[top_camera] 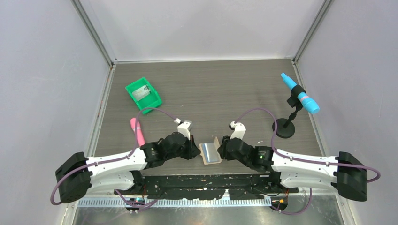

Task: Take the credit cards out of the card holder
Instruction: Open the card holder at the center of the board.

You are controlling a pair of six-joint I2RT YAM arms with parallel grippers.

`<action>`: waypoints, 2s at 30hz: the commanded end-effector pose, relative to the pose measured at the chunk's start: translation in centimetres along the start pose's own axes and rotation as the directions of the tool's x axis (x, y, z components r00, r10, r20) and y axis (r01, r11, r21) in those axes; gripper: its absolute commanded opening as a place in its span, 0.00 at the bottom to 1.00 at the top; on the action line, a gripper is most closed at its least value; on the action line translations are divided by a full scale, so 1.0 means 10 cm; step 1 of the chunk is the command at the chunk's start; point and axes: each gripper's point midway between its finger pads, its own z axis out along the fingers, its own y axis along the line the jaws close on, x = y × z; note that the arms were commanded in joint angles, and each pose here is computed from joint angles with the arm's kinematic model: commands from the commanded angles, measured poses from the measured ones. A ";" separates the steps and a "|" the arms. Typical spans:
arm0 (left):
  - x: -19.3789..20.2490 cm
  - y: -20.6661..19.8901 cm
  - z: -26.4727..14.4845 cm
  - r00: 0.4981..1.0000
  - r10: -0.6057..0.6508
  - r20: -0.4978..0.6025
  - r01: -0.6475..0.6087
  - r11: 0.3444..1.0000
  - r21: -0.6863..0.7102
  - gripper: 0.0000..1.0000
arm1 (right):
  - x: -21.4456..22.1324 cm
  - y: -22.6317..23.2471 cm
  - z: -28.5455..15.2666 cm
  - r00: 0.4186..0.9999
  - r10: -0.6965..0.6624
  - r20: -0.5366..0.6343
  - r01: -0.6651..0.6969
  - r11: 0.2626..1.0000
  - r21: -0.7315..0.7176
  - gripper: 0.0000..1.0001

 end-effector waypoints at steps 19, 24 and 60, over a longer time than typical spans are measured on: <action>-0.12 -0.13 -0.08 0.998 -0.023 0.059 0.019 0.997 0.070 0.00 | -0.48 -0.13 -0.40 0.995 -0.012 0.101 0.001 0.994 0.108 0.46; -0.14 -0.16 -0.09 0.998 -0.023 0.064 0.018 0.997 0.078 0.00 | -0.71 0.23 -0.55 0.991 0.019 0.133 -0.015 0.999 -0.035 0.45; -0.12 -0.11 -0.12 0.997 -0.023 0.070 0.018 0.997 0.069 0.00 | 0.20 0.38 0.30 0.994 -0.046 -0.097 0.041 0.998 -0.057 0.64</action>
